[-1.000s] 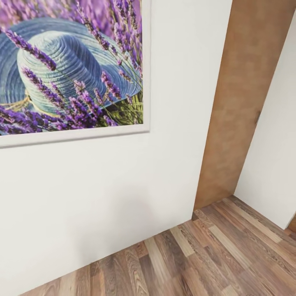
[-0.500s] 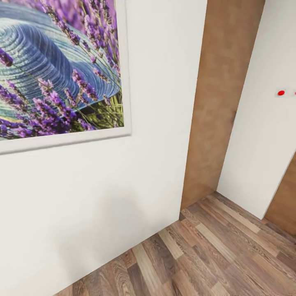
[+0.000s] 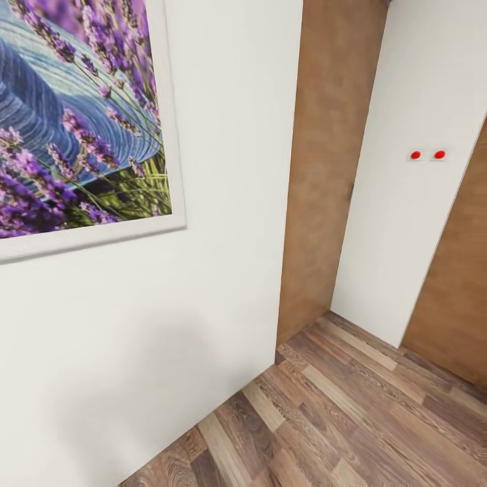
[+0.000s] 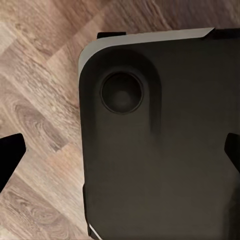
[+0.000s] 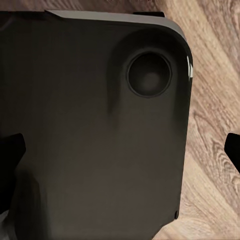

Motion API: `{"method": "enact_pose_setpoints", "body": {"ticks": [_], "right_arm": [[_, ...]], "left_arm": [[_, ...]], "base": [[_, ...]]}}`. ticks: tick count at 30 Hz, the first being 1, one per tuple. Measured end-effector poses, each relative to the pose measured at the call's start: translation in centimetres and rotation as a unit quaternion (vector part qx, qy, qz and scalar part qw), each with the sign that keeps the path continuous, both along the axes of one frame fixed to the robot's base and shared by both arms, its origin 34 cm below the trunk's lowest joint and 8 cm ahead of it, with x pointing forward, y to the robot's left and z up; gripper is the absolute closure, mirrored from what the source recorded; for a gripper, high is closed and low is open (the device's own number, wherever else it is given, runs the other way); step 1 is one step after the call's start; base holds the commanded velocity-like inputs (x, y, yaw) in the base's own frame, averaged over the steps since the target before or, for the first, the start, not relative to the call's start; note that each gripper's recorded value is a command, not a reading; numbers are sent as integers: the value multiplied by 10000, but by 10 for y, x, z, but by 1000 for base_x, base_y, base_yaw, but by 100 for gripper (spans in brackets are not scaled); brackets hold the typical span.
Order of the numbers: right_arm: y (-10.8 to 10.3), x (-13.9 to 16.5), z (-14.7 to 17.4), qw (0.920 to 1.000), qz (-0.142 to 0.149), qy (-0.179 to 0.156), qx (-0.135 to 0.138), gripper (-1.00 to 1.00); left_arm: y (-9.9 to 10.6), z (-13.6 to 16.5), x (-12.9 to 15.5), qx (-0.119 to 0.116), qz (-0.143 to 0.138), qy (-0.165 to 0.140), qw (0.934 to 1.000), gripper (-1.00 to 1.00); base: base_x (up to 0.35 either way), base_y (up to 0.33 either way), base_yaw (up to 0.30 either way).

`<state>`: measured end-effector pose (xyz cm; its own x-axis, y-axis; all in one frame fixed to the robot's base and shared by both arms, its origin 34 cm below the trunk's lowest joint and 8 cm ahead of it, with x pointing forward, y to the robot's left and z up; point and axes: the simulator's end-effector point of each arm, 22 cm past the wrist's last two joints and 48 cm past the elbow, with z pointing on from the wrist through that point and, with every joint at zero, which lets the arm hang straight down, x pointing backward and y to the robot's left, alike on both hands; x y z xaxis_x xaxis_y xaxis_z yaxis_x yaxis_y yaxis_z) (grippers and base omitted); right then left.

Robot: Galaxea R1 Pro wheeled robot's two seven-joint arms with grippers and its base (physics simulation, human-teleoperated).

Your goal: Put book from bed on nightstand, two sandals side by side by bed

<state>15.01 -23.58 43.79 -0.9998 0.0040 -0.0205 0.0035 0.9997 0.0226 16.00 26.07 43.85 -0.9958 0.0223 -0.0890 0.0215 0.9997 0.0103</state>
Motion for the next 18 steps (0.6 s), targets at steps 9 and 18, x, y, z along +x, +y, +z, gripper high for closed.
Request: {"method": "enact_pose_setpoints", "body": {"ticks": [9,18], "right_arm": [[0,1,0,10000,1,-19,0,-100],[0,3,0,10000,0,-39,0,-100]], "left_arm": [[0,0,1,0,0,-19,10000,-100],[0,0,3,-1,0,-39,10000,-100]], "base": [[98,106,-268],[95,111,-268]]}}
